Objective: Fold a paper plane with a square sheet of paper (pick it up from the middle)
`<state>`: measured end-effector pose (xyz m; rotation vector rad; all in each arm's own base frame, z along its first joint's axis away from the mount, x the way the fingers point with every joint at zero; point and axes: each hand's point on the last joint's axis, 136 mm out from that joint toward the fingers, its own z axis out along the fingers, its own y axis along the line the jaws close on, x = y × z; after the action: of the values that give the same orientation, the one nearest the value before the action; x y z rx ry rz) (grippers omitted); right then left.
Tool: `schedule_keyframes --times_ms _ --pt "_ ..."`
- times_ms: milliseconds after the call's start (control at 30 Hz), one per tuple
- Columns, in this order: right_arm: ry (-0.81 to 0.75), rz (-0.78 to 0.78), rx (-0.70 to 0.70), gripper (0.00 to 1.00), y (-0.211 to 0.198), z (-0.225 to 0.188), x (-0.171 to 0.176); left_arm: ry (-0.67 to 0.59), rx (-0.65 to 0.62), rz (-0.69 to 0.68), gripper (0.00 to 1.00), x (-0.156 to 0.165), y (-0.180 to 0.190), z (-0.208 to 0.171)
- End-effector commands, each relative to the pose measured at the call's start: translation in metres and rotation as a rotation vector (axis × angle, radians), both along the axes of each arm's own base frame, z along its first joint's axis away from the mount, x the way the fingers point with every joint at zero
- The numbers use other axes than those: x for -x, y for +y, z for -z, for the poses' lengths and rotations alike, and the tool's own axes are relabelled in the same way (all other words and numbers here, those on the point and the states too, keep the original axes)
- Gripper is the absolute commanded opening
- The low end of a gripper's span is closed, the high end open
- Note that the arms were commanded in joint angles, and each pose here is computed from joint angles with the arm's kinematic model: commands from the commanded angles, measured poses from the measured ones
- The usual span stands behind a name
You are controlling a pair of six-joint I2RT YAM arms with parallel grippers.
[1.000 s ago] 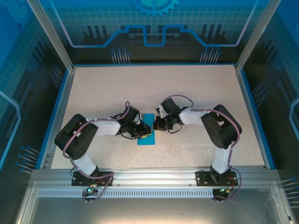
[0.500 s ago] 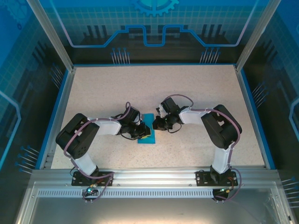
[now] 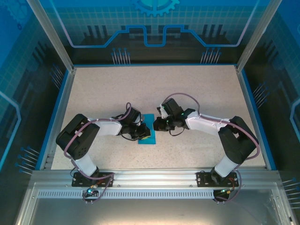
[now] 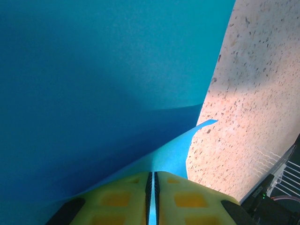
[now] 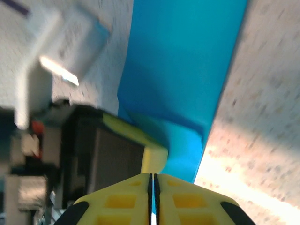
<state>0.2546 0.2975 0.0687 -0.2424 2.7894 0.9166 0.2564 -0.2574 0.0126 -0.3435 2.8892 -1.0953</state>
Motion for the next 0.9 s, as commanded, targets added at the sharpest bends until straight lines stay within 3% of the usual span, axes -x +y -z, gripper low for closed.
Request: schedule_keyframes --times_ms 0,367,867 --pt "0.062 -0.017 0.049 0.08 0.001 0.016 0.025 0.059 -0.089 -0.016 0.12 0.009 0.012 0.019" --pt "0.146 -0.052 0.089 0.05 0.014 0.050 0.048 0.062 -0.091 -0.016 0.11 0.011 0.012 0.020" --pt "0.242 -0.050 0.167 0.05 -0.014 0.076 0.076 0.064 -0.097 -0.022 0.10 0.011 0.013 0.022"
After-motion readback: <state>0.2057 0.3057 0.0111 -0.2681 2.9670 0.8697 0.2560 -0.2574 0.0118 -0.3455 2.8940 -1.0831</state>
